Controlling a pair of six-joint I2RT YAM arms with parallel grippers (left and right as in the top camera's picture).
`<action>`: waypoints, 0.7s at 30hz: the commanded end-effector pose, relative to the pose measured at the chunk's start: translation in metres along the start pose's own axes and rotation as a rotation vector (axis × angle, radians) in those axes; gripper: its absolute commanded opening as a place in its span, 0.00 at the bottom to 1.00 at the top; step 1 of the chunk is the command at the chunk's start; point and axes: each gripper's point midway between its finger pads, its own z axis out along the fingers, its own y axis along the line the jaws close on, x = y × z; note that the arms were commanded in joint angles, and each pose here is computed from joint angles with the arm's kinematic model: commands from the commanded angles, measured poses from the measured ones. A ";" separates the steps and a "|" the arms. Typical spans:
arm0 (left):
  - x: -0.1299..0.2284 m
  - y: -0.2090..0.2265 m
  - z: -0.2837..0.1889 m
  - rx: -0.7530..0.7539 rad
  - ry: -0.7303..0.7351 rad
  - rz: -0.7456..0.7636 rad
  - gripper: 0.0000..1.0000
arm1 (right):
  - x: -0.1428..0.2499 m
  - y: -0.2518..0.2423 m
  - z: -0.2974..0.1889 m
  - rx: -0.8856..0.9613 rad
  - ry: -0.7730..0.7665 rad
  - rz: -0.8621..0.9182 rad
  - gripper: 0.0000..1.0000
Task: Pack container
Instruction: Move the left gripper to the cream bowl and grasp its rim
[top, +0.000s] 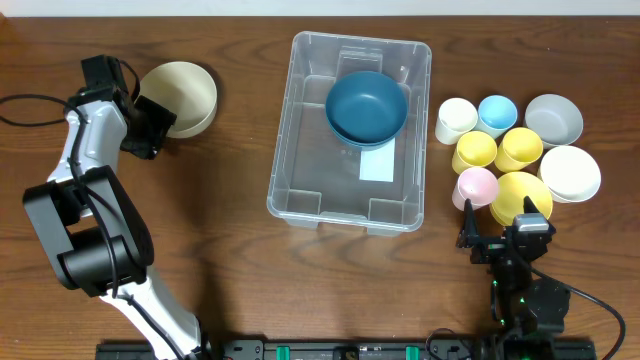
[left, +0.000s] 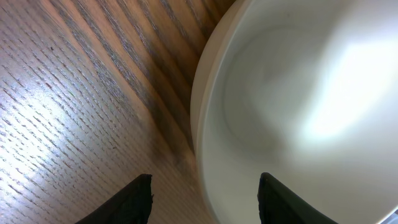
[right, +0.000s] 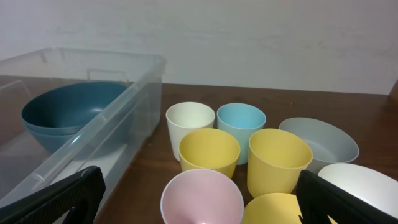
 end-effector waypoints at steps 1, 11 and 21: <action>0.000 0.007 0.005 -0.021 -0.002 -0.012 0.55 | 0.000 0.000 0.000 -0.001 0.000 0.011 0.99; 0.000 0.015 0.020 -0.051 0.011 -0.059 0.53 | 0.000 0.000 0.000 -0.001 -0.001 0.010 0.99; -0.005 0.013 0.019 -0.038 -0.004 -0.058 0.12 | 0.000 0.000 0.000 -0.001 0.000 0.010 0.99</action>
